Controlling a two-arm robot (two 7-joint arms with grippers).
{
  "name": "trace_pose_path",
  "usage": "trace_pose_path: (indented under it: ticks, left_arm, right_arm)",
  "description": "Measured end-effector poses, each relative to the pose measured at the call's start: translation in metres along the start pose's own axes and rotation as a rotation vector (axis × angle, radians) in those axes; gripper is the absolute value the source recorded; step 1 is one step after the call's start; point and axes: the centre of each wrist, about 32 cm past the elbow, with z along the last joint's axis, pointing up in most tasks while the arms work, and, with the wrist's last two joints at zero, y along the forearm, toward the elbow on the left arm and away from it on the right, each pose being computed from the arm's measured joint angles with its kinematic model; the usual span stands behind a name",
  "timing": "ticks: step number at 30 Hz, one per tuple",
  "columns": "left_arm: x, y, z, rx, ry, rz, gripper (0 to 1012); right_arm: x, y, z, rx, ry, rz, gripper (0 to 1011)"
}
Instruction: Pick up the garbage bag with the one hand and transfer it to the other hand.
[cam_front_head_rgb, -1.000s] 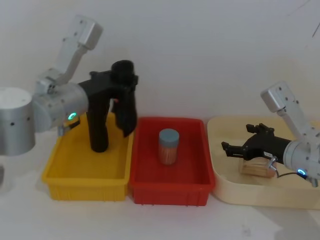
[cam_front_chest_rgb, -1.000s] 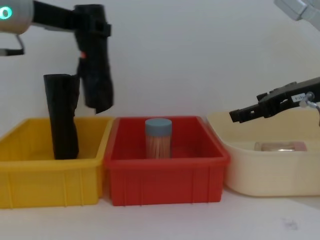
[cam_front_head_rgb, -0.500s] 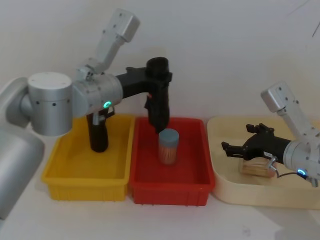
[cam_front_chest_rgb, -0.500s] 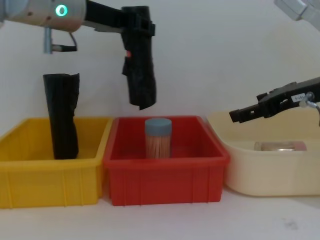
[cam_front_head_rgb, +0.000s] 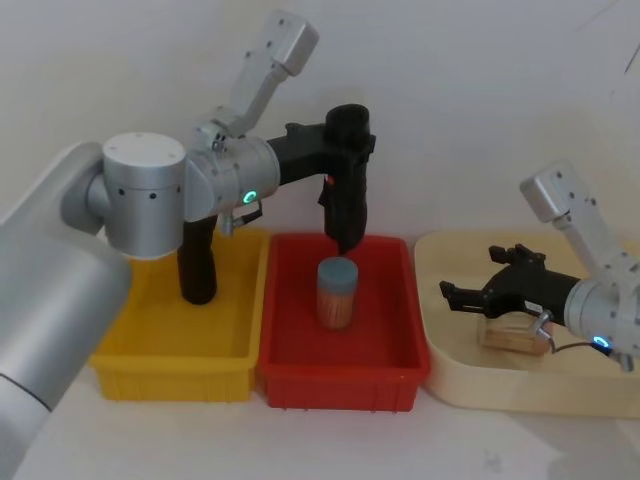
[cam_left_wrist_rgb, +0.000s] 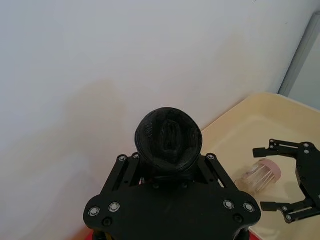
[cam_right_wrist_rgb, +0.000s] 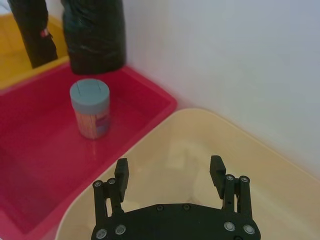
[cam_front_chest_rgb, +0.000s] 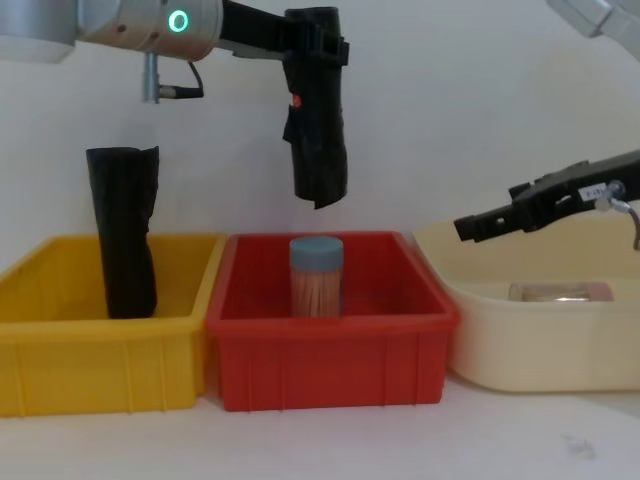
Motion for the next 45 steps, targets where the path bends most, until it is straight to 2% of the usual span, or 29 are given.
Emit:
trace_pose_path:
  ticks: [8,20,35,45]
  left_arm:
    - [-0.0015,-0.0066,0.0014,-0.004,-0.008,-0.006,360]
    - [-0.0023,-0.0111,0.0026,-0.006,-0.013,-0.010,359]
    - [-0.0027,-0.0131,0.0030,-0.007,-0.016,-0.012,360]
    - [-0.0029,-0.0135,0.0030,-0.008,-0.017,-0.013,360]
  right_arm:
    - [0.001,0.007,0.009,0.049,0.008,0.025,999]
    - [0.004,0.037,0.026,0.137,0.023,0.068,999]
    - [0.002,0.075,0.038,0.180,0.042,0.132,999]
    - [0.002,0.093,0.046,0.205,0.046,0.157,999]
